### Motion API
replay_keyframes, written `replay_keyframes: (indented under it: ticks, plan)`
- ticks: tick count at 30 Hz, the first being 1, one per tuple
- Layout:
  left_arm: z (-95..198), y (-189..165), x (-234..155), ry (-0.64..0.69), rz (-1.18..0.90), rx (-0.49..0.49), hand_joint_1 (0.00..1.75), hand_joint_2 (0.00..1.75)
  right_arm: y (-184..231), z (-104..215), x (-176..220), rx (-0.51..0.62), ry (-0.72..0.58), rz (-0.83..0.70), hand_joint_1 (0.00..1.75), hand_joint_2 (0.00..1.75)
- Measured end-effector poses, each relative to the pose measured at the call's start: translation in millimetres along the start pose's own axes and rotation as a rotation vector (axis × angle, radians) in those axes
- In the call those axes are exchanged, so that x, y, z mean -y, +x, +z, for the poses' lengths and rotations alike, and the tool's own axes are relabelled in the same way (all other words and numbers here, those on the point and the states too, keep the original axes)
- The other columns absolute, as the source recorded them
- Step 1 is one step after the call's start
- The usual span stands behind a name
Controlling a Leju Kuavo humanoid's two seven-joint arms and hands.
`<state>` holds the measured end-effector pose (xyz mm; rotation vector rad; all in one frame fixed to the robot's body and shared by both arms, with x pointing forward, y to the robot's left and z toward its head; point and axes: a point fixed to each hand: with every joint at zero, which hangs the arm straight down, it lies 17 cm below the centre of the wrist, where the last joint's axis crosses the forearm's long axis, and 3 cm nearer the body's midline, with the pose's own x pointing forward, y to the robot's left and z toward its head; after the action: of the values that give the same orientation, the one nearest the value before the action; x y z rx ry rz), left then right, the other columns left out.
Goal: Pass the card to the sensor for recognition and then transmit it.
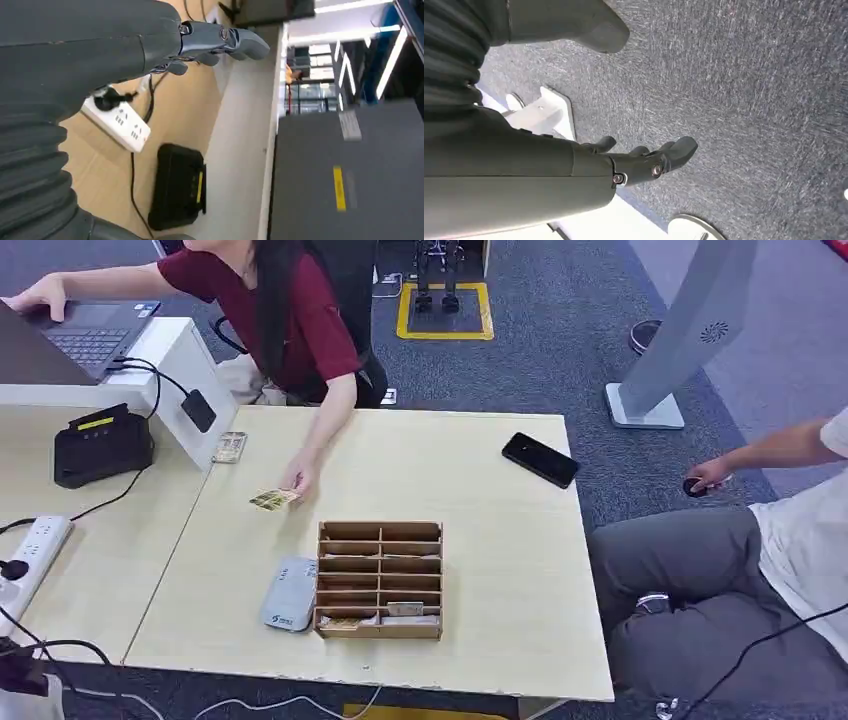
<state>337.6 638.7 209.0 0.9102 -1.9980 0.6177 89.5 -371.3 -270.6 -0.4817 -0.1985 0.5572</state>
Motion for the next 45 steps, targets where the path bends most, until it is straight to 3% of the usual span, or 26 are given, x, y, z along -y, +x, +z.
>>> replay_keyframes:
  ticks: [12, 26, 36, 45]
  plan:
    - [44.6, 27.1, 148.8, -0.443, -0.201, 0.155, 0.00, 1.75, 1.8, -0.2, 0.8, 0.014, -0.003, 0.028, 0.00, 1.75]
    - [121.0, 55.6, 280.3, -0.788, -0.410, 0.419, 0.00, 1.75, 6.4, -0.8, 2.8, 0.040, -0.007, 0.078, 0.00, 1.75]
    - [170.4, 57.5, 345.2, -0.955, -0.562, 0.610, 0.00, 1.75, 14.8, -0.7, 3.4, 0.078, -0.010, 0.128, 0.00, 1.75]
    - [205.6, 45.5, 371.8, -1.060, -0.683, 0.743, 0.00, 1.75, 19.8, -0.8, 4.3, 0.098, -0.012, 0.156, 0.00, 1.75]
